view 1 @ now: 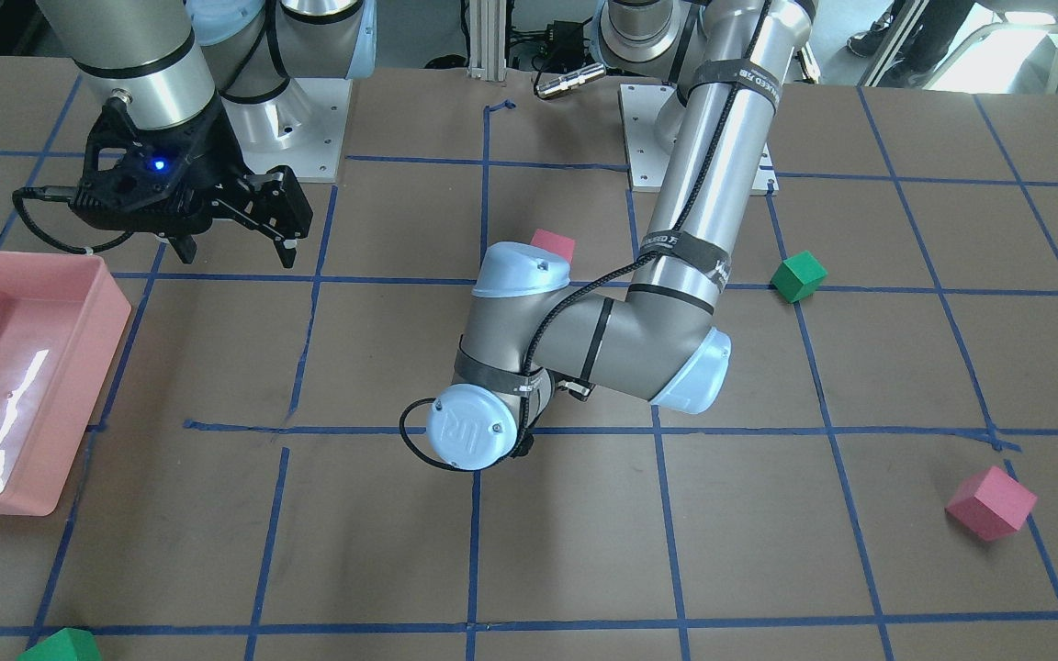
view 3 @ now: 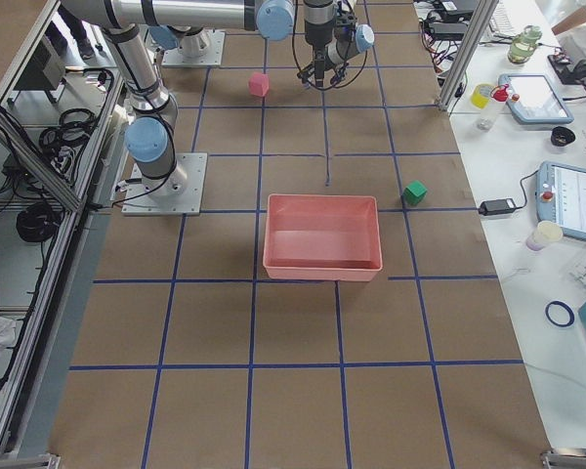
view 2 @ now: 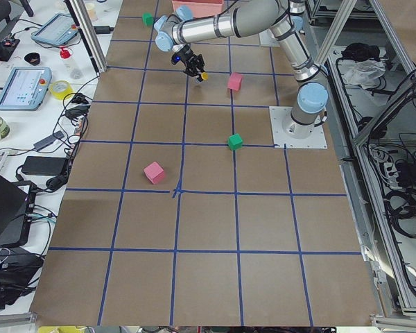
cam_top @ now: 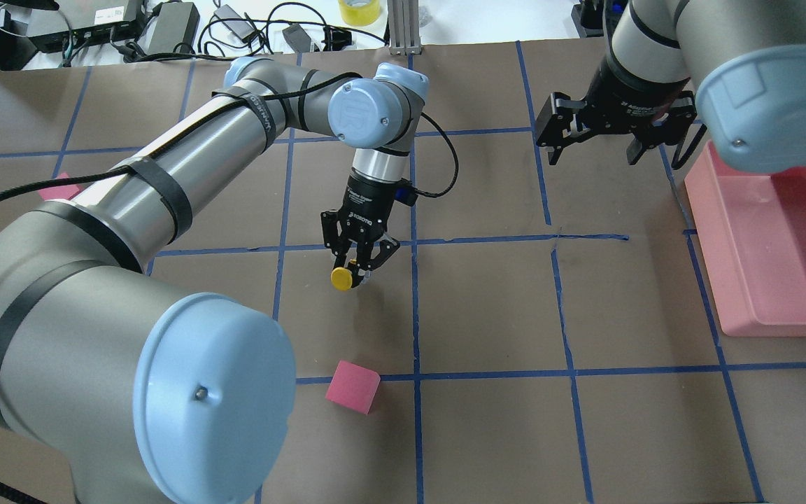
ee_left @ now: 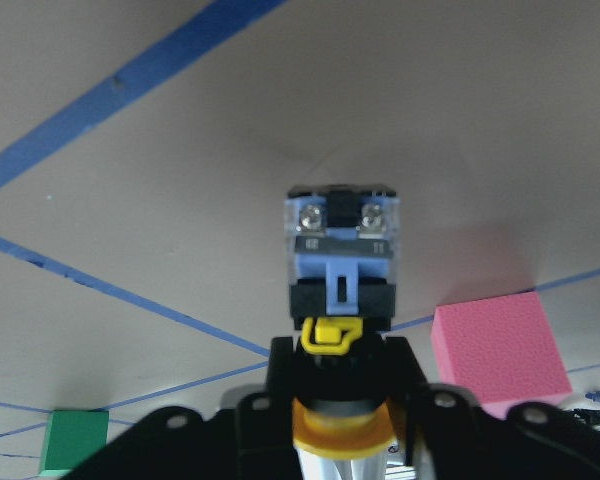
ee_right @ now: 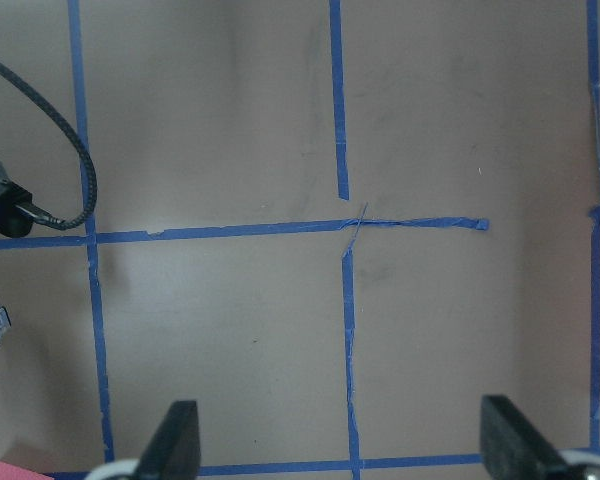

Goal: Align button upright
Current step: 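Carry the switch with the left gripper and lower it toward the table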

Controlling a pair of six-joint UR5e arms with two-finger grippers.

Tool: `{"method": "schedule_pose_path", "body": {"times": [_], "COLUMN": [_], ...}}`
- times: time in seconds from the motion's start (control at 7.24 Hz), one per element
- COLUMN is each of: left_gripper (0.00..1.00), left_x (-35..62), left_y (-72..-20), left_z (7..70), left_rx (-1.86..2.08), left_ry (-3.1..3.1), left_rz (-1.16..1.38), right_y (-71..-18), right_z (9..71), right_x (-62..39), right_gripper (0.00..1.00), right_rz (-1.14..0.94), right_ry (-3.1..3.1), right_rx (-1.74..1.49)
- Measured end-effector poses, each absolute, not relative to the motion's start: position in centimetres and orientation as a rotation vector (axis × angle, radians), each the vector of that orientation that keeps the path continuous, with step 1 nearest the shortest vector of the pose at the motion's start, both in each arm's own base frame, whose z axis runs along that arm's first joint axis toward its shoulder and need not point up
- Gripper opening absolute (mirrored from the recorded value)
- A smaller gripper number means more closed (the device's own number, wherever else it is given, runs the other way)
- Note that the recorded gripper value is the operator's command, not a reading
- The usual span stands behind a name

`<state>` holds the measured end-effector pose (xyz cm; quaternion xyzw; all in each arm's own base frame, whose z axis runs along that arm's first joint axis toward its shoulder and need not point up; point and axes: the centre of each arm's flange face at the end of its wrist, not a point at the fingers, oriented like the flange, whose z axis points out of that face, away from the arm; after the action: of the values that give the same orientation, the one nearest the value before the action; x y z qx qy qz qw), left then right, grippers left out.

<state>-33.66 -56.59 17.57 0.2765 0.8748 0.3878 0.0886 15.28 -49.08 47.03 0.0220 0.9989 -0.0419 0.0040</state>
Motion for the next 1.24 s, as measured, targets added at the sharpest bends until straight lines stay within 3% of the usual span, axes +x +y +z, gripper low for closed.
{"method": "schedule_pose_path", "body": {"times": [0.97,1.1,1.24], "left_gripper": [0.02,0.22,0.28], "left_x": [-37.0,-37.1,-37.1], "left_y": [-54.2,-54.1,-54.1], "left_z": [16.0,15.9,15.7], "left_rx": [0.987,0.991,0.993], "left_ry": [2.397,2.393,2.390], "left_rz": [1.152,1.153,1.155], "right_y": [-49.1,-49.1,-49.1], "right_z": [47.0,47.1,47.1], "right_x": [15.3,15.3,15.3], "right_gripper": [1.00,1.00,1.00], "right_rz": [-0.132,-0.132,-0.132], "right_ry": [3.130,3.130,3.130], "right_rx": [0.069,0.069,0.069]}}
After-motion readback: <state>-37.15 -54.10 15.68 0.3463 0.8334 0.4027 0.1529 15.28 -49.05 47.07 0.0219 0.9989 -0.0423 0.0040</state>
